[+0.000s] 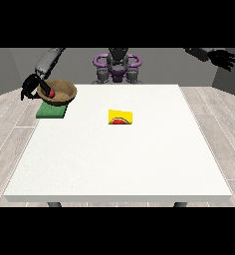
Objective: Pick the cup and pour the ball into the bowl, then pick the bowl and place it on the pad
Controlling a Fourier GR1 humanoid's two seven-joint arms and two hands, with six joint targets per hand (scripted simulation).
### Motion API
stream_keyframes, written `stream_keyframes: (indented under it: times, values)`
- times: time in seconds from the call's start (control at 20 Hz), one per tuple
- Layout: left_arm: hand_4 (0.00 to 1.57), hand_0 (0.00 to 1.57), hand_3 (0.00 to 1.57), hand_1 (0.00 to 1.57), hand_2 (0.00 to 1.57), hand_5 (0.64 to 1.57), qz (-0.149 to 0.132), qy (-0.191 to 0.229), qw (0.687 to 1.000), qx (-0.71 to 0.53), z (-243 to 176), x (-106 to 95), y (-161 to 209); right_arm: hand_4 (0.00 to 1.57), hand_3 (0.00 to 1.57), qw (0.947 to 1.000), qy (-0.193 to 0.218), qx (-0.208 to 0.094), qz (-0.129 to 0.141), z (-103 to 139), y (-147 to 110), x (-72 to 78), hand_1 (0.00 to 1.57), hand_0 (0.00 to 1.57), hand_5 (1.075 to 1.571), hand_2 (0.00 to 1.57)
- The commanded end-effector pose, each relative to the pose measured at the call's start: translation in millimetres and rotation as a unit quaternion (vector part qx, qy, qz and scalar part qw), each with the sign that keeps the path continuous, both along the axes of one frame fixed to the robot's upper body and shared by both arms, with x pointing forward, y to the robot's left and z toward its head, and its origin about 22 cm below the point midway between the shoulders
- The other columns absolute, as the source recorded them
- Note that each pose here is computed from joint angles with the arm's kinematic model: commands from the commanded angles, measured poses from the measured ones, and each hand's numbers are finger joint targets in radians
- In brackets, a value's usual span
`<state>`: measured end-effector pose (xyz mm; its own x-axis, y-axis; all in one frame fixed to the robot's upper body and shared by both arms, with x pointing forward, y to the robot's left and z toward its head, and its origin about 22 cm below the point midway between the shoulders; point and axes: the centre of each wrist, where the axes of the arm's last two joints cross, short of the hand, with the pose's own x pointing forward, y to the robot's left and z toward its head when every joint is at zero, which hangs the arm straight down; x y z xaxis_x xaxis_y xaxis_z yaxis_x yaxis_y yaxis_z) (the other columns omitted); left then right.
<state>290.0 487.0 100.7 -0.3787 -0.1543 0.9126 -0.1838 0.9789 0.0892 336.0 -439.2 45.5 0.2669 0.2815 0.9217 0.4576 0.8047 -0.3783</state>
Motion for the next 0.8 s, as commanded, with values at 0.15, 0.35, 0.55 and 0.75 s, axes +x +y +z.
stream_keyframes:
  times: [0.15,0.35,0.55,0.75]
  values:
    - [1.19,0.00,0.00,0.00,0.00,1.558,-0.009,-0.039,0.999,0.006,20.2,-3.5,14.8,0.00,0.71,0.9951,-0.032,0.015,-0.093,12.9,-26.4,-3.7,1.57,1.57,1.560,1.57]
    - [1.18,0.00,0.00,0.00,0.00,1.551,0.011,-0.037,0.999,0.004,21.3,-2.1,17.5,0.00,1.10,0.9979,-0.005,0.022,-0.060,16.9,-29.8,-2.0,0.85,0.85,1.513,0.88]
    - [1.18,0.00,0.00,0.00,0.00,1.551,0.004,-0.025,1.000,0.003,24.7,-2.7,24.5,0.00,0.65,0.9988,0.009,0.029,-0.039,23.7,-16.9,11.4,0.00,0.00,1.460,0.42]
    - [1.08,0.00,0.00,0.00,0.00,1.567,-0.031,-0.026,0.999,0.023,18.5,7.9,-19.3,0.00,0.12,0.9980,-0.004,0.034,-0.053,27.8,-48.1,-4.8,0.00,0.00,1.369,0.00]
